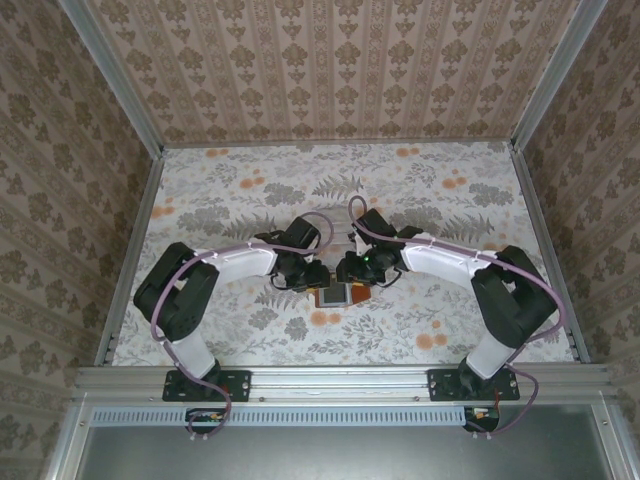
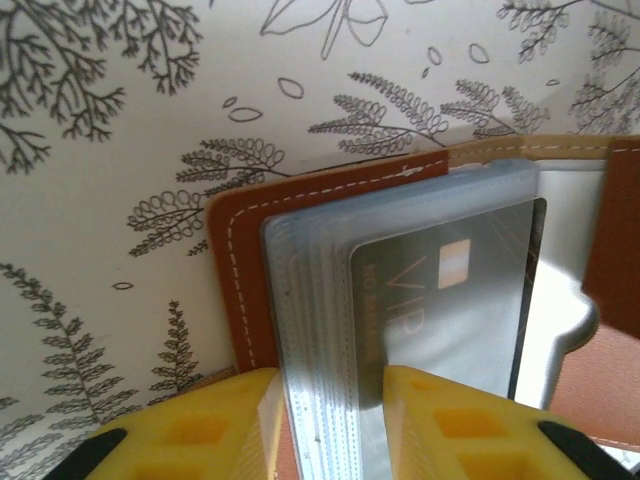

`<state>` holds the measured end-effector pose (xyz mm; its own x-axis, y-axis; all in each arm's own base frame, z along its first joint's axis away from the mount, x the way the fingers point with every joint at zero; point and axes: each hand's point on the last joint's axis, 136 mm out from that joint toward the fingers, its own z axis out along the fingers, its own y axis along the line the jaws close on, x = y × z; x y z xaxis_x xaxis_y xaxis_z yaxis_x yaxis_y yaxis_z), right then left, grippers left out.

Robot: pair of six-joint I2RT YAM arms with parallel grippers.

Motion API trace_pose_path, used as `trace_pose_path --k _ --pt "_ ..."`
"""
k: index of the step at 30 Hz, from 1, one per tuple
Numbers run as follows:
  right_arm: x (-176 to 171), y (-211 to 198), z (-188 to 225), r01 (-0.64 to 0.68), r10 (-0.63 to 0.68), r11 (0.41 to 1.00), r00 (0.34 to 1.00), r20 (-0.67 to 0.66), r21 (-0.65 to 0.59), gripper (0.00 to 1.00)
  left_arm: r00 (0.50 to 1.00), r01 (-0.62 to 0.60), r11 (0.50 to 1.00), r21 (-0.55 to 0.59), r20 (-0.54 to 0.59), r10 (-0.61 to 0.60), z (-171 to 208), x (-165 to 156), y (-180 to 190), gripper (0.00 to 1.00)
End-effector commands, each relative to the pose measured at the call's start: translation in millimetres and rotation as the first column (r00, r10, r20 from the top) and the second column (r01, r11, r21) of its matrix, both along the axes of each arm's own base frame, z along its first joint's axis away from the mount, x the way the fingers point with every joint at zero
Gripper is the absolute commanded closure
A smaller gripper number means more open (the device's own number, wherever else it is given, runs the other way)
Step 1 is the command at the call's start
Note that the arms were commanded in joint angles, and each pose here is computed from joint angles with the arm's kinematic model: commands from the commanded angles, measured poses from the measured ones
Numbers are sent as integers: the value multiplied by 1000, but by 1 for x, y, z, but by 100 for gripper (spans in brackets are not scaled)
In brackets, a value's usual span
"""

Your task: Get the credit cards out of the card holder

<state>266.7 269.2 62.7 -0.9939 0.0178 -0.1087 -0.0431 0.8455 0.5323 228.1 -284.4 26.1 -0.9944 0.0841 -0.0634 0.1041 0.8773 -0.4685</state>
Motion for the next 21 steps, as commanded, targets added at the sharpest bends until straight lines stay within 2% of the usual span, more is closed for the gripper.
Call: trace_pose_path --k 1,14,21 --pt "2 8 -3 6 -4 998 1000 -24 66 64 999 28 995 99 -45 -24 -20 -12 16 69" --pt "3 17 -21 -11 18 995 998 -66 98 64 998 28 995 93 -53 -23 -21 -13 14 70" --pt "1 11 -36 -7 12 999 996 -89 54 65 998 27 996 88 -50 -23 -19 -12 13 70"
